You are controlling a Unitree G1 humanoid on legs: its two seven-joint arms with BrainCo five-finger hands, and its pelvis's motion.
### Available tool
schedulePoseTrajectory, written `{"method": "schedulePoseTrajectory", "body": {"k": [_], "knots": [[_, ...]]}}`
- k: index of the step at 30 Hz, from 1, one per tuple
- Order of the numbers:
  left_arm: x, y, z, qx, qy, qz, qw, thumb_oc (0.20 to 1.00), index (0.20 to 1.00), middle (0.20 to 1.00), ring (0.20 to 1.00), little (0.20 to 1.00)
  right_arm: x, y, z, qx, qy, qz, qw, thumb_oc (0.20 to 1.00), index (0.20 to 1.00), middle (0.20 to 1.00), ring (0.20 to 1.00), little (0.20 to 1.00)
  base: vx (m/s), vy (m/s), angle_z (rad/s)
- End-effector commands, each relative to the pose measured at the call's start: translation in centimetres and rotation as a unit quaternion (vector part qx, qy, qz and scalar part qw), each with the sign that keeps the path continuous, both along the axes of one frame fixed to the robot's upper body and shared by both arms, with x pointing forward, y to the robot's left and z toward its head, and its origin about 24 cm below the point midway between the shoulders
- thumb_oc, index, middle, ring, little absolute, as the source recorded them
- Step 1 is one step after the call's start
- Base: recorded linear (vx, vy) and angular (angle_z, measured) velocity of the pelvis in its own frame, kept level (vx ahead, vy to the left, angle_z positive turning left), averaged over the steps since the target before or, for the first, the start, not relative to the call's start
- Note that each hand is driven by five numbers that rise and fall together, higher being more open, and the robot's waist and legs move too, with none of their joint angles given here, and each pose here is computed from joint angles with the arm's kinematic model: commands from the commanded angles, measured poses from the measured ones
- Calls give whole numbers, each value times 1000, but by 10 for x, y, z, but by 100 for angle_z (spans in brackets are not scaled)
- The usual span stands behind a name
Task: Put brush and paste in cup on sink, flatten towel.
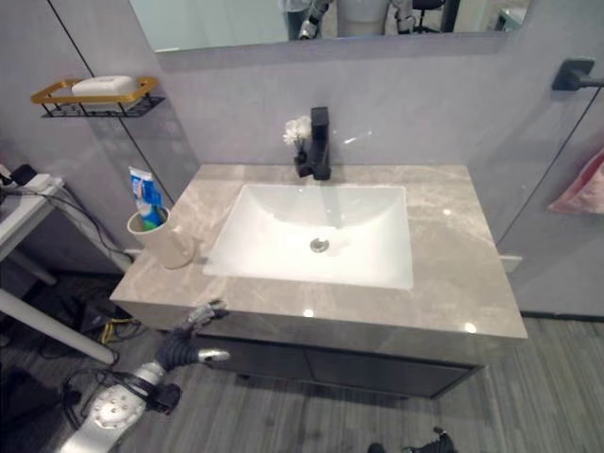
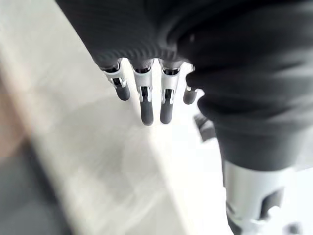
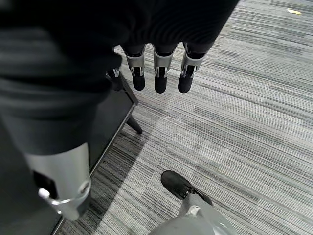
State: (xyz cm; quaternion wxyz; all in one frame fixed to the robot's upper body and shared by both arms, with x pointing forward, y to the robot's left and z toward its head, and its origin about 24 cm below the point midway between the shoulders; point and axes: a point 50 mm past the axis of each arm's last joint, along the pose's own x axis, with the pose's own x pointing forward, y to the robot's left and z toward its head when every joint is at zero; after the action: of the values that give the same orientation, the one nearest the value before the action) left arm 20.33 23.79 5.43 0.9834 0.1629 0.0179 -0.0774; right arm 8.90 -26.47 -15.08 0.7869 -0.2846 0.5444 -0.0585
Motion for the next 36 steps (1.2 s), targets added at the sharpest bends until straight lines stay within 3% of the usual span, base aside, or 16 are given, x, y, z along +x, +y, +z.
{"method": "schedulePoseTrajectory", "body": {"k": [1,8,21,36], "knots": [[12,13,42,1,-96,5,995,200,200,200,200,200,23,7,4,0,-38,0,999,1000,1000,1000,1000,1000,-2,-10,12],[13,44,59,47,-130,83,987,200,200,200,200,200,17,6,2,4,-31,-24,999,1000,1000,1000,1000,1000,10,-7,11],[20,72,38,-7,-67,144,987,200,200,200,200,200,-4,-3,-1,4,-3,-51,999,1000,1000,1000,1000,1000,7,5,-1],[36,78,36,-12,-75,184,980,200,200,200,200,200,-11,-5,-1,2,3,-44,999,1000,1000,1000,1000,1000,38,17,-13]]}}
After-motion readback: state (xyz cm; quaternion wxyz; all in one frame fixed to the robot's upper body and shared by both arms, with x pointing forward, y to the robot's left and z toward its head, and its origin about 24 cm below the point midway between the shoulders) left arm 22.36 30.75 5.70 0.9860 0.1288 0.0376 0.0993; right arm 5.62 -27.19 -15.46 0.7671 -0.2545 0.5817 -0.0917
